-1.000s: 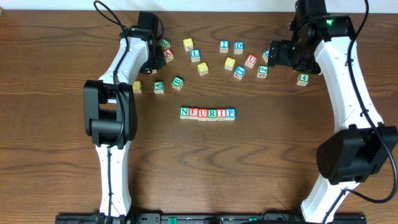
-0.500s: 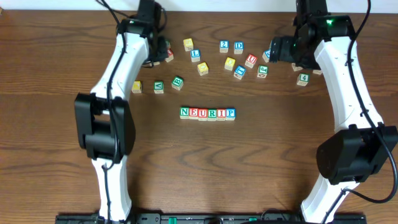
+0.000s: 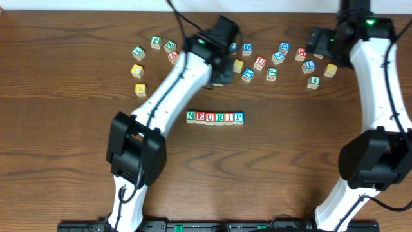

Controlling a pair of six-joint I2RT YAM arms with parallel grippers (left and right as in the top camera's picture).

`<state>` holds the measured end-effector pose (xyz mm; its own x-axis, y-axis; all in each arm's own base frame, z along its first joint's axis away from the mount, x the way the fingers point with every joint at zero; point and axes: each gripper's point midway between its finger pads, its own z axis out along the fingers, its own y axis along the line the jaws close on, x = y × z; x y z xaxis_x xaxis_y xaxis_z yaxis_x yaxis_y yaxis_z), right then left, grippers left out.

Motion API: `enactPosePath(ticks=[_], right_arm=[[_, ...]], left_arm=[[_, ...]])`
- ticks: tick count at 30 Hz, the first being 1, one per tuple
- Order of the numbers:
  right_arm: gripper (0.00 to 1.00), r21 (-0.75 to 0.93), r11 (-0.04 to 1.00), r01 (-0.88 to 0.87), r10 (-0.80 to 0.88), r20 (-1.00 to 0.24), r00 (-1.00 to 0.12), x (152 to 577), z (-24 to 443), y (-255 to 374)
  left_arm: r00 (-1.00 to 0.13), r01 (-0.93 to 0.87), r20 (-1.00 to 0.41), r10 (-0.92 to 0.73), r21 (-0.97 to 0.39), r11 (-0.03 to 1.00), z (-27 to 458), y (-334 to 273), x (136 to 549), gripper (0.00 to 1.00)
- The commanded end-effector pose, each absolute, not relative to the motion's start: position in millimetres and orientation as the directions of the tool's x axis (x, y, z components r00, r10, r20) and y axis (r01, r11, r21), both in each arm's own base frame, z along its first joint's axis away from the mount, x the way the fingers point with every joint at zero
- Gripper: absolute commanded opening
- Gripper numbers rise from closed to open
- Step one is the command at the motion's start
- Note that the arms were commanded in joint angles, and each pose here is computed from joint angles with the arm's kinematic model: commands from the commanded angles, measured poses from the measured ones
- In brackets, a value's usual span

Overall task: Spell out NEURIPS
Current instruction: 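Grasp the yellow S block with the left gripper and carry it right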

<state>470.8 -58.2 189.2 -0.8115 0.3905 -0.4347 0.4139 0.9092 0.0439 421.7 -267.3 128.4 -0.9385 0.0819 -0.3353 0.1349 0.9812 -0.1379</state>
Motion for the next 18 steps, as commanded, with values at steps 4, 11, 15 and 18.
enactPosePath(ticks=[4,11,15,18], right_arm=[[0.99,0.047,0.848,0.528,0.493,-0.435,-0.754,462.2,190.2,-113.0],[0.99,0.049,0.827,0.56,0.529,-0.405,-0.746,451.3,186.9,-128.7],[0.99,0.044,0.827,0.56,0.529,-0.395,-0.751,448.7,185.7,-127.9],[0.99,0.044,0.827,0.56,0.53,-0.393,-0.752,448.2,185.5,-127.7]], left_arm=[[-0.947,0.146,-0.311,0.086,-0.174,0.974,119.1,-317.7,388.5,0.29],[-0.945,0.173,-0.308,0.108,-0.195,0.965,94.7,-357.7,374.2,0.29],[-0.955,0.16,-0.276,0.104,-0.188,0.969,75.2,-369.0,364.0,0.29],[-0.961,0.158,-0.252,0.111,-0.175,0.972,61.2,-374.0,356.5,0.29]])
